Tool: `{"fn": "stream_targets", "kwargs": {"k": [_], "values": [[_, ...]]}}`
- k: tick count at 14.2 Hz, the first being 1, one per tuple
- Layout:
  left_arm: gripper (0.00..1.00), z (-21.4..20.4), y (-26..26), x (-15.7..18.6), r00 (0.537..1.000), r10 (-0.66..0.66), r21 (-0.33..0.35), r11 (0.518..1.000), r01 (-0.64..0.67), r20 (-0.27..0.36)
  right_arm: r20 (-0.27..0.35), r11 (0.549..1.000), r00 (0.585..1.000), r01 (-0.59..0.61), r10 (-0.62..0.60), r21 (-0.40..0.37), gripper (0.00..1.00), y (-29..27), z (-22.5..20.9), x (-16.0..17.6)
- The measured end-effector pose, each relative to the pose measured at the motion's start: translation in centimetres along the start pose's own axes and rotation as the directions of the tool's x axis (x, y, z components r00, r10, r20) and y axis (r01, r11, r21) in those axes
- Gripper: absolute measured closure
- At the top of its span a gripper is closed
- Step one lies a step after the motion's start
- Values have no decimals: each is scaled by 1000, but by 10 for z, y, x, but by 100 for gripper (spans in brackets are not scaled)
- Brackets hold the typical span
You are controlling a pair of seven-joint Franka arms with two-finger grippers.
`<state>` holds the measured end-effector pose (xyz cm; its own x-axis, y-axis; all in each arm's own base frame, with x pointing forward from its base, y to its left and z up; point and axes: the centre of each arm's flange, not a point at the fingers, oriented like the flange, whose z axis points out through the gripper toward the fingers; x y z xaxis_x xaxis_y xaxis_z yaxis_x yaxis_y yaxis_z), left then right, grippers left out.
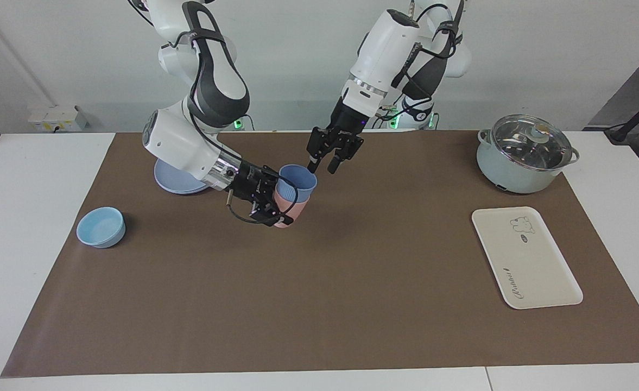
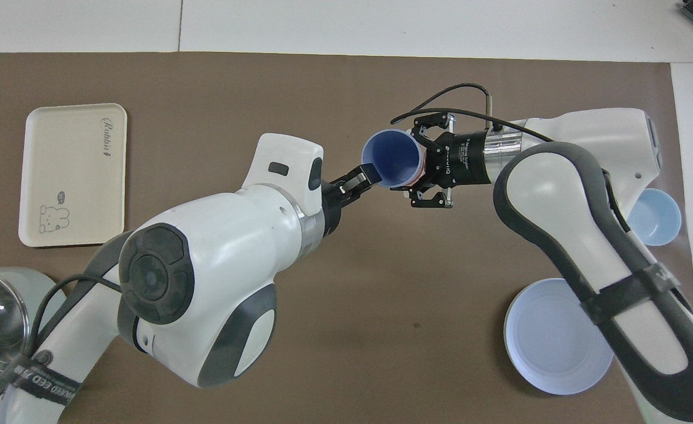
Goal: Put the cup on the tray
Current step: 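Insert the left gripper into the blue cup and grasp it, then pull the blue cup out with the left gripper while the right holds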
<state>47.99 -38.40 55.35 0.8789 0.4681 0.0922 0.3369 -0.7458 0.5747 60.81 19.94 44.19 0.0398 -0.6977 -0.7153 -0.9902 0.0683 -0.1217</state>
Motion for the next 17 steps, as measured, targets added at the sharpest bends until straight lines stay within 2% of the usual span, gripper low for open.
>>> {"fn": "stream_targets", "kwargs": {"k": [4,5,6,7,8,11,17], "values": [[37,2,7,4,999,-40,-37,999,40,-18,-3,1000,1000,8,-8,5,21,3,7,-9],[43,5,8,5,999,-45,-43,998,44,-21,-3,1000,1000,7,-7,6,21,3,7,-8],[54,8,7,5,999,-47,-44,998,46,-21,-3,1000,1000,7,-7,6,21,3,7,-8],[54,12,7,6,999,-49,-45,998,48,-22,-4,1000,1000,7,-7,7,21,3,7,-8],[59,15,6,8,998,-52,-45,998,51,-22,-4,1000,1000,7,-7,9,21,3,7,-8],[95,20,5,11,998,-61,-38,997,61,-20,-8,1000,1000,7,-7,20,21,2,5,-7],[95,8,14,14,995,-97,-27,995,97,-5,-10,999,1000,7,-7,32,21,0,3,-7]]}}
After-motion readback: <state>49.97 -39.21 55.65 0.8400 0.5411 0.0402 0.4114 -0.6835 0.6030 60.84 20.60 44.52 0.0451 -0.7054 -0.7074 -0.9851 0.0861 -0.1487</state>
